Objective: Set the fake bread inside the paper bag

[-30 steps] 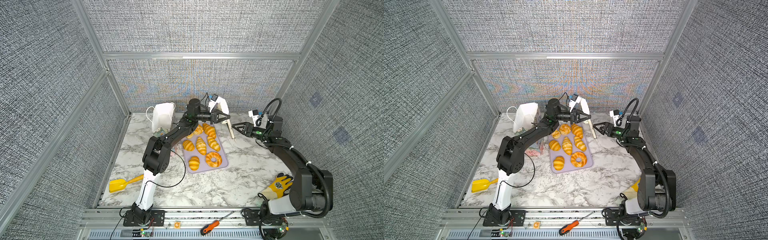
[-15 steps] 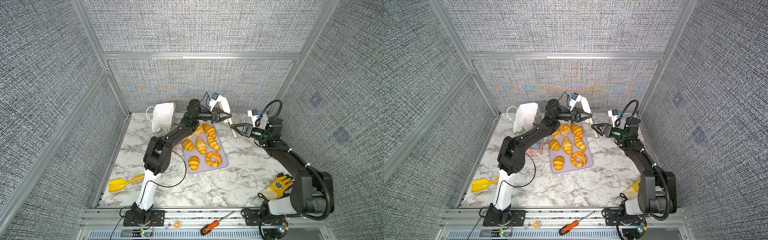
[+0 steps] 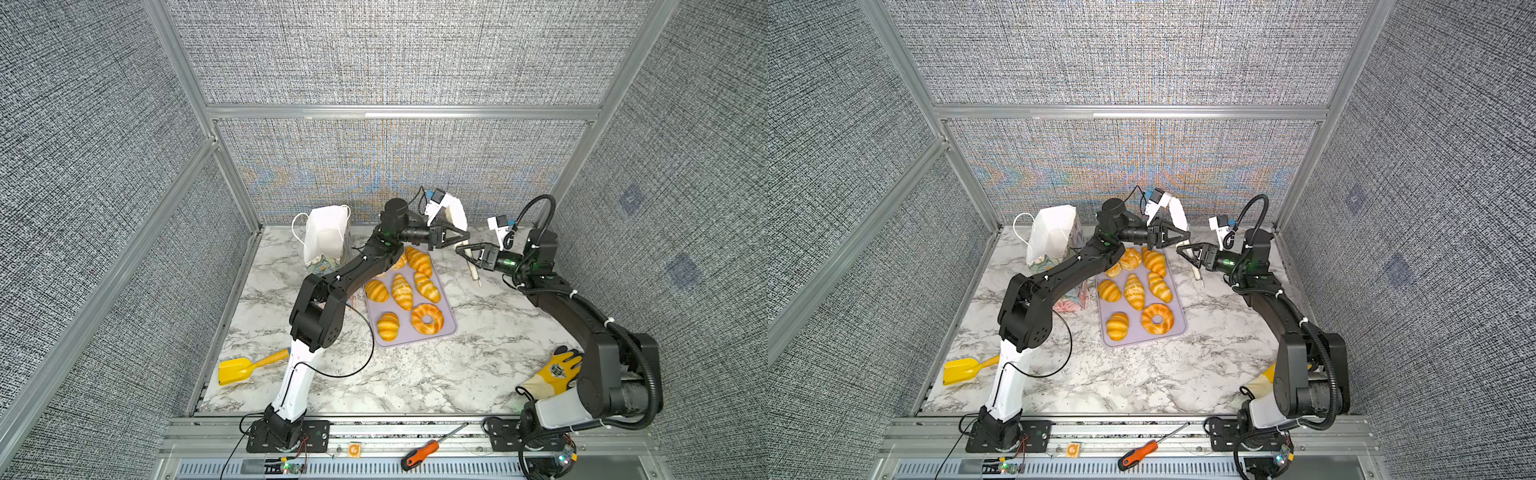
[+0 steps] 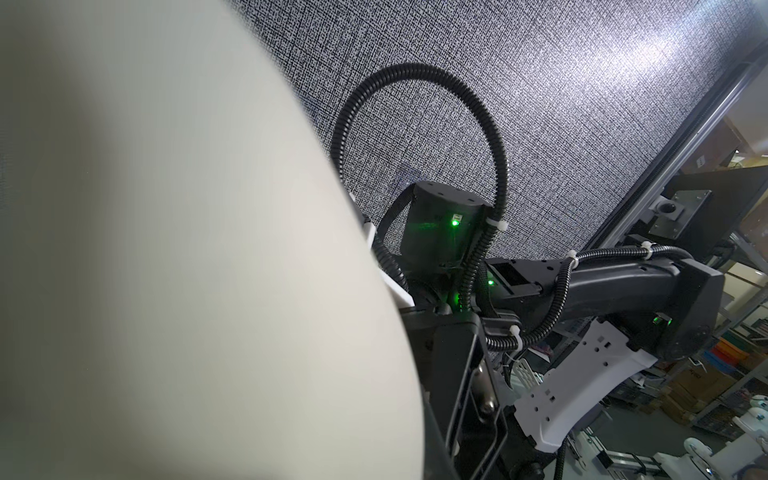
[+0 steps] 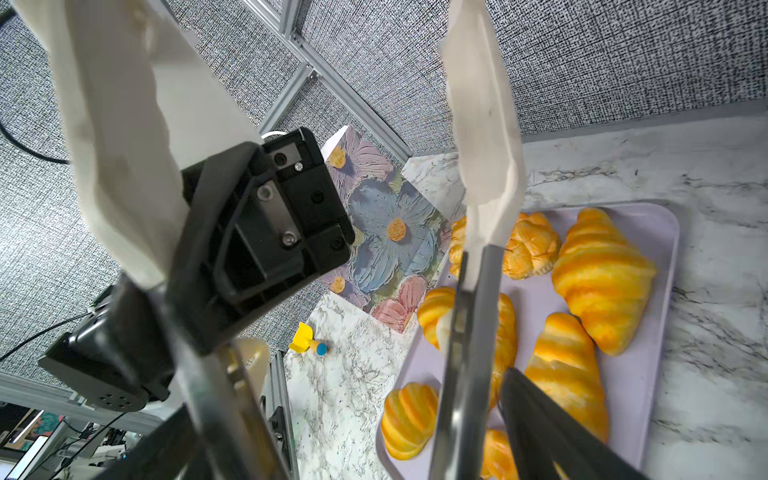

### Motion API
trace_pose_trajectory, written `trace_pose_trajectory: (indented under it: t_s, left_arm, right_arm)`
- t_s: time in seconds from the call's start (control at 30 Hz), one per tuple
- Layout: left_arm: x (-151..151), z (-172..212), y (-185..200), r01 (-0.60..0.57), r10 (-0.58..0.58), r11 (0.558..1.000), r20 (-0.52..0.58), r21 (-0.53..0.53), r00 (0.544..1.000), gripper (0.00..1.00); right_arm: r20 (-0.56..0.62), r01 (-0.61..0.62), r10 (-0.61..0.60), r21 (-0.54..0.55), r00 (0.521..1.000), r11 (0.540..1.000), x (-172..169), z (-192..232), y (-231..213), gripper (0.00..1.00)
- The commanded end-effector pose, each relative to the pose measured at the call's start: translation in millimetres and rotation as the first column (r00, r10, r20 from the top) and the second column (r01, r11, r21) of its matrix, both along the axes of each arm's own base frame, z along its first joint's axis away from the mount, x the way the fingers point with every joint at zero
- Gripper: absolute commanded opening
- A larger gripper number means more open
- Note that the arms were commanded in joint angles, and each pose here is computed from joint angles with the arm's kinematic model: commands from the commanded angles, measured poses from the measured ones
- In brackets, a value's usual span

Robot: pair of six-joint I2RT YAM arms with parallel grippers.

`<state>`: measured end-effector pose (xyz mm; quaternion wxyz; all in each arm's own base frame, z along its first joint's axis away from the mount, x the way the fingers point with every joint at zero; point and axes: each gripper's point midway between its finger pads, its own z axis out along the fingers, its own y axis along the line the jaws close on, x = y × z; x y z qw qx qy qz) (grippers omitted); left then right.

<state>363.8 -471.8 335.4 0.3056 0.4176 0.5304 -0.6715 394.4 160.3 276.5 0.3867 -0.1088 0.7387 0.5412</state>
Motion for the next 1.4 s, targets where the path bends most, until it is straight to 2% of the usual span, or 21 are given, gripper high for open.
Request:
trace_pose_trajectory:
  t_s: [0.0,0.4,0.97,1.07,1.23,1.37]
  left_arm:
    - [-2,6,-1,0.004,-0.003,1.000,0.045,-0.025,0.999,0.02]
    - [-15,9,-5,0.037,-0.035,0.998,0.032,-0.056,0.999,0.02]
    - [-20,16,-2,0.052,-0.051,0.994,0.021,-0.091,0.999,0.02]
    - [-21,19,-1,0.052,-0.050,0.994,0.030,-0.098,0.998,0.03]
    - [-21,19,0,0.057,-0.055,0.993,0.020,-0.103,0.998,0.06]
    - [-19,21,5,0.052,-0.052,0.992,0.009,-0.119,0.999,0.14]
  right_arm:
    - [0.016,-0.016,0.016,0.005,1.000,1.000,0,5,4,0.96]
    - [0.031,-0.028,0.028,0.005,0.999,1.000,3,9,8,0.89]
    - [0.006,-0.029,0.030,-0.018,1.000,0.999,1,2,8,0.69]
    - [-0.007,-0.019,0.018,-0.039,1.000,0.999,1,-3,5,0.65]
    - [-0.005,-0.008,0.008,-0.053,1.000,0.999,-1,-3,1,0.63]
    - [-0.010,0.000,0.000,-0.060,1.000,0.998,-2,-4,-3,0.60]
